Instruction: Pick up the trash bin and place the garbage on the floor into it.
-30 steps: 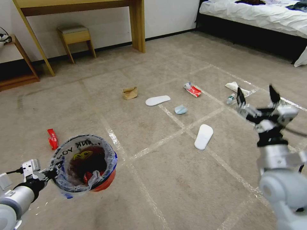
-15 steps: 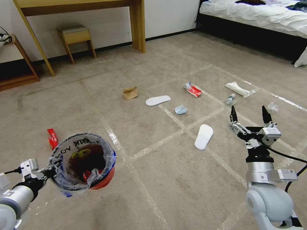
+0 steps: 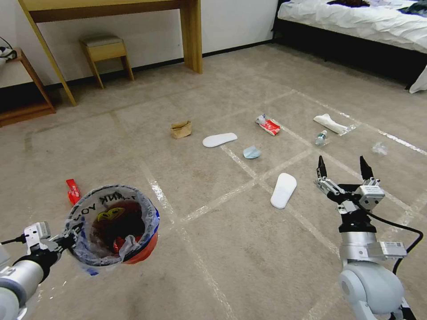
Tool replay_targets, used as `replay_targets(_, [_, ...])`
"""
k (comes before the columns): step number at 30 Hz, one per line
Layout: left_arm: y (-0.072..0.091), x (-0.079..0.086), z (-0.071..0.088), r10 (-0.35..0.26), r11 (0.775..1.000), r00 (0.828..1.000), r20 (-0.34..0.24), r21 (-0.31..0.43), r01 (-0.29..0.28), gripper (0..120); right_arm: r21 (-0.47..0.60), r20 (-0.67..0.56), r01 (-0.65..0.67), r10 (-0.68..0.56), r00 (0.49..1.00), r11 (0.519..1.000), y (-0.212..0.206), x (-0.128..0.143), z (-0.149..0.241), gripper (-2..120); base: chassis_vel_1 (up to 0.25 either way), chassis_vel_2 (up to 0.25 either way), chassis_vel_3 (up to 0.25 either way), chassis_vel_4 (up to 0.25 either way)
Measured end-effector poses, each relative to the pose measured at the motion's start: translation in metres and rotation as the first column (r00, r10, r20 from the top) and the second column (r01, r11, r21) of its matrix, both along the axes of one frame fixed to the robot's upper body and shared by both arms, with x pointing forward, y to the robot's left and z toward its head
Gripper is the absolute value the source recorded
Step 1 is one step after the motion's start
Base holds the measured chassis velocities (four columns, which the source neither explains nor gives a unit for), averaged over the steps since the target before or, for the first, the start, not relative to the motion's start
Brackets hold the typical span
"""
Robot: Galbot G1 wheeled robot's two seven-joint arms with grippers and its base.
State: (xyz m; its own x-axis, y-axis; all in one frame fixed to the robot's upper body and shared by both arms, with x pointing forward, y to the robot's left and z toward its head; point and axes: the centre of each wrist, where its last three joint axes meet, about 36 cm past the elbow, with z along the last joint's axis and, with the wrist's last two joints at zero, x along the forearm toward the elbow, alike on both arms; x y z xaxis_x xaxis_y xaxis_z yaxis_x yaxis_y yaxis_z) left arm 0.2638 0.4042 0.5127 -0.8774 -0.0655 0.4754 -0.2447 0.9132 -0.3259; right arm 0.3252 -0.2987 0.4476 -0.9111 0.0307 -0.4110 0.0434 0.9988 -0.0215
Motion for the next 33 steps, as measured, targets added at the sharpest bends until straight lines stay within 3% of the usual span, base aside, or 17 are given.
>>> replay_targets(11, [-0.0003,-0.0021,-0.0026,0.005,1.000,1.000,-0.007,-0.006,-0.005,1,-0.011,-0.006,-0.003,0.003,1.000,1.000,0.0015,0.0005,-0.0027,100,-0.019,0.024,0.023,-0.022])
replay_targets(33, [0.0016,-0.0020,-0.0051,0.003,1.000,1.000,-0.015,-0.006,-0.004,1,-0.018,-0.008,-0.001,0.001,1.000,1.000,0.0011,-0.0005,-0.0034,100,-0.153,0.154,0.151,-0.152])
